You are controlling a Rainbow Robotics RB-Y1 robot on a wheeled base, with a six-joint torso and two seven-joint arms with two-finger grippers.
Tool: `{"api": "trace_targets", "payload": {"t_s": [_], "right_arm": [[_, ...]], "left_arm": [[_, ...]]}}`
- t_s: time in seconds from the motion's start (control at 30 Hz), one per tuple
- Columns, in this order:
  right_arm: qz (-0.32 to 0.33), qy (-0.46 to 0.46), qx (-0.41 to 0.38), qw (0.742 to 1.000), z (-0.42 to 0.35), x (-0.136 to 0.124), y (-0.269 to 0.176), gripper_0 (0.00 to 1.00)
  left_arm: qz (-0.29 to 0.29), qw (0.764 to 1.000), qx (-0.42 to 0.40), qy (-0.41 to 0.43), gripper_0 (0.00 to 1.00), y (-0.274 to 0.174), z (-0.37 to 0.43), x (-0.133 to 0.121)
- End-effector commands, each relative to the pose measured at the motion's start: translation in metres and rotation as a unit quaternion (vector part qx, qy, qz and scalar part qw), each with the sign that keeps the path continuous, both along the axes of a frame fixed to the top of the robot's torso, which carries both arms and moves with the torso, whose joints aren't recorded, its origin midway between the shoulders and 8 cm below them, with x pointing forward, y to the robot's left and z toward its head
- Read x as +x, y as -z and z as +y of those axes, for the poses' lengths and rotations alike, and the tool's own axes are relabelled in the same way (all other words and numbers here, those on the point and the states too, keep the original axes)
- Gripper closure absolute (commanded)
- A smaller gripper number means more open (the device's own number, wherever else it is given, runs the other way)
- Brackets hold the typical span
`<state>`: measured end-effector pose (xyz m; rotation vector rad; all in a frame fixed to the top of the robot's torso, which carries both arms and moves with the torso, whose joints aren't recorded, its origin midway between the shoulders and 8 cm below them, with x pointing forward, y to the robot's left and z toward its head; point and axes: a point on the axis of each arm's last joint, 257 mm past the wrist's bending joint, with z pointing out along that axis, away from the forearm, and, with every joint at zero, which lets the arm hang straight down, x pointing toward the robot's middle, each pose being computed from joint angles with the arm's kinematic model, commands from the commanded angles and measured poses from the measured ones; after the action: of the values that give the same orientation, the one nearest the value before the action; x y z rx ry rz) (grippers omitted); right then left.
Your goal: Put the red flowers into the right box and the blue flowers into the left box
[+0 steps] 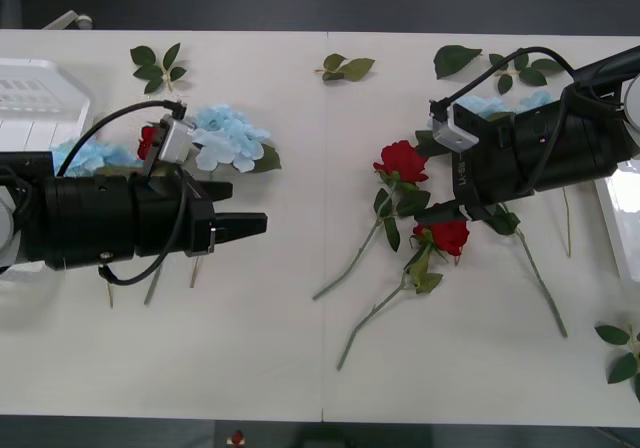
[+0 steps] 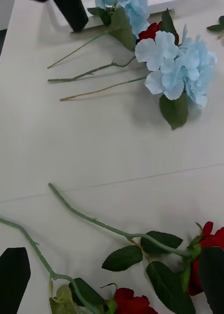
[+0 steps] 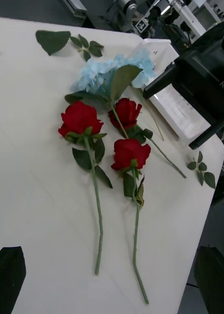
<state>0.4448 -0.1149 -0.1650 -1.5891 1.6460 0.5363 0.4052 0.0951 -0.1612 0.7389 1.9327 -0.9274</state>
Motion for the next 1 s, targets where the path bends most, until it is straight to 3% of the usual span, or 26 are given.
{"api": "trace_targets", "payload": {"t_s": [0.03,0.17,0.2,0.33,0.53,0.67,0.73,1.0], "right_arm": [[-0.021,-0.007,0.008,1.0,0.007,0.005,-0.017,0.0],[-0.021,-0.007,0.008,1.0,0.007,0.005,-0.017,0.0],[0.012,-0.007,0.006,1.0,0.006,-0.009,0.011,0.0],[0.007,-0.007,-0.004,1.0,-0.003,-0.003,-0.001,0.0],[0.151,0.135,-0.037,0.979,-0.048,0.011,-0.015,0.0],[0.229,0.276,-0.04,0.933,-0.093,0.03,-0.026,0.0],[0.266,0.362,-0.033,0.893,-0.126,0.041,-0.025,0.0],[0.272,0.552,-0.036,0.788,-0.236,0.077,-0.003,0.0]], "left_arm": [[-0.006,1.0,-0.021,0.001,0.0,-0.016,-0.004,0.006],[0.001,0.999,-0.041,-0.014,0.0,-0.043,0.01,0.019],[0.005,0.999,-0.043,-0.015,0.0,-0.046,0.013,0.021],[0.026,0.998,-0.049,-0.033,0.0,-0.071,0.052,0.044],[0.099,0.99,-0.019,-0.102,0.0,-0.066,0.136,0.07],[0.15,0.972,0.032,-0.178,0.0,-0.039,0.199,0.082],[0.165,0.959,0.076,-0.219,0.0,-0.021,0.229,0.086],[0.195,0.913,0.138,-0.331,0.0,0.023,0.274,0.098]]}}
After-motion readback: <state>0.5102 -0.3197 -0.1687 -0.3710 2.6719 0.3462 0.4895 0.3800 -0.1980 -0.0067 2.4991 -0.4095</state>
